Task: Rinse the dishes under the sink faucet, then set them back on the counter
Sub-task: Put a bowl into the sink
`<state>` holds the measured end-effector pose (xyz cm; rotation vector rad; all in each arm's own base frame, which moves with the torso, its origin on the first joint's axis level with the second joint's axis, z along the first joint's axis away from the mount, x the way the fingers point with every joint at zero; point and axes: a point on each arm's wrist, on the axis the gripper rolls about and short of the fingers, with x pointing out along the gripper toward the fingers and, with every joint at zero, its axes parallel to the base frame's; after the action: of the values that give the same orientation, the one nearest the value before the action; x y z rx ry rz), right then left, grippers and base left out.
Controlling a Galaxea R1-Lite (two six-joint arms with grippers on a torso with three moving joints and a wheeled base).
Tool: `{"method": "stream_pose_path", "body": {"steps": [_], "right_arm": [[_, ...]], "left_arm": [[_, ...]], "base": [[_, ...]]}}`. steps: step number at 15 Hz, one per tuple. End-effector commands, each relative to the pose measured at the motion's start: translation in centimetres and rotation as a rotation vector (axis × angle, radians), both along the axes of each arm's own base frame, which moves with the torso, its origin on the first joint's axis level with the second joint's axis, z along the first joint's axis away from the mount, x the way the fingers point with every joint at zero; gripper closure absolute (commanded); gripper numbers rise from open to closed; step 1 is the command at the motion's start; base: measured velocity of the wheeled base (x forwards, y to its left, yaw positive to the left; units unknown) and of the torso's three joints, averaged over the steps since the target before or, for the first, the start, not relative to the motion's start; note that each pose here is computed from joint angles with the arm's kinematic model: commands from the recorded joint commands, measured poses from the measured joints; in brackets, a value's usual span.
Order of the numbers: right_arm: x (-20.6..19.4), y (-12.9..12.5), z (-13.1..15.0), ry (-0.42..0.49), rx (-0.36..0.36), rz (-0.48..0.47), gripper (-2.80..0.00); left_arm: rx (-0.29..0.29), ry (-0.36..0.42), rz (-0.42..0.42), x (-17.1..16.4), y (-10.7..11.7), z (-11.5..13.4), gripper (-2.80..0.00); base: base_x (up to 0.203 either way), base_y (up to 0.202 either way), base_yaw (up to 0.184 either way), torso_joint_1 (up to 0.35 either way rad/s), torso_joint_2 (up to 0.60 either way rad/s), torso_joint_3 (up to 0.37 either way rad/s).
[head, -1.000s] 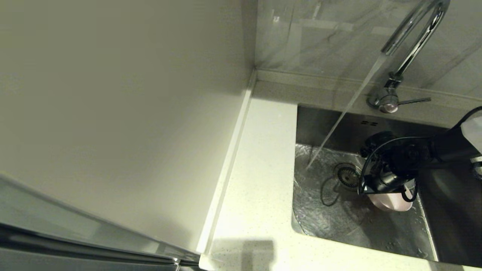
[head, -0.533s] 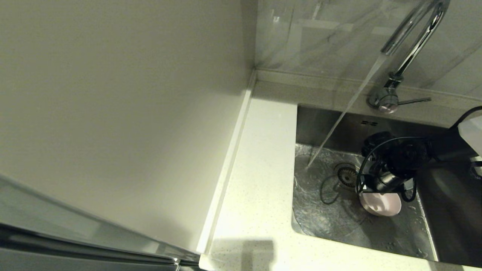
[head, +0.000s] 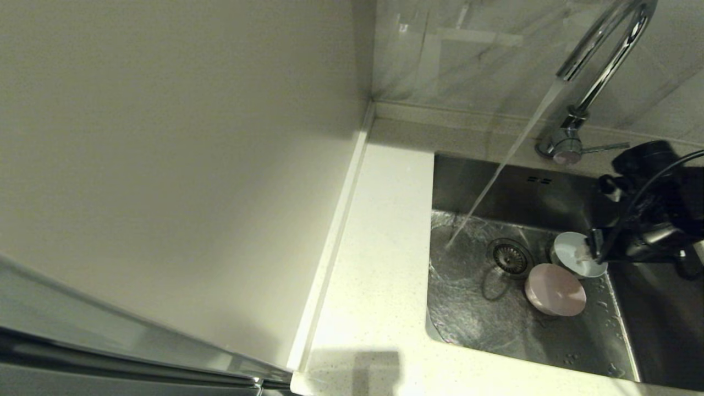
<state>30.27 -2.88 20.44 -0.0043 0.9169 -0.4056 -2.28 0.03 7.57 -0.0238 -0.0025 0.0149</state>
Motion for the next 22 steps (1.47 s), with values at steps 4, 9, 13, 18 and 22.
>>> {"method": "stream_pose_path", "body": {"steps": [4,9,13,18,22], "right_arm": [[-12.2,-5.7,7.8,0.015,0.051,-0.313,-2.8],[-19.5,-7.2,8.3,0.128,0.265,-0.552,-2.8],[-22.9,-8.8,8.0,0.13,0.388,-0.698,-2.8],[-25.9,-10.7,6.3,0.049,0.552,-0.657,-2.8],[-26.9,-12.2,5.6,0.018,0.577,-0.73,-2.8]], "left_arm": [[-0.001,-0.004,0.001,0.0,0.0,0.0,0.0],[-0.001,-0.004,0.001,0.0,0.0,0.0,0.0],[0.0,-0.004,0.001,0.0,0.0,0.0,0.0],[-0.001,-0.004,0.0,0.0,0.0,0.0,0.0],[-0.001,-0.005,0.0,0.0,0.0,0.0,0.0]], "base": [[0.0,0.0,0.0,0.0,0.0,0.0],[0.0,0.0,0.0,0.0,0.0,0.0],[0.0,0.0,0.0,0.0,0.0,0.0],[0.0,0.0,0.0,0.0,0.0,0.0],[0.0,0.0,0.0,0.0,0.0,0.0]]}}
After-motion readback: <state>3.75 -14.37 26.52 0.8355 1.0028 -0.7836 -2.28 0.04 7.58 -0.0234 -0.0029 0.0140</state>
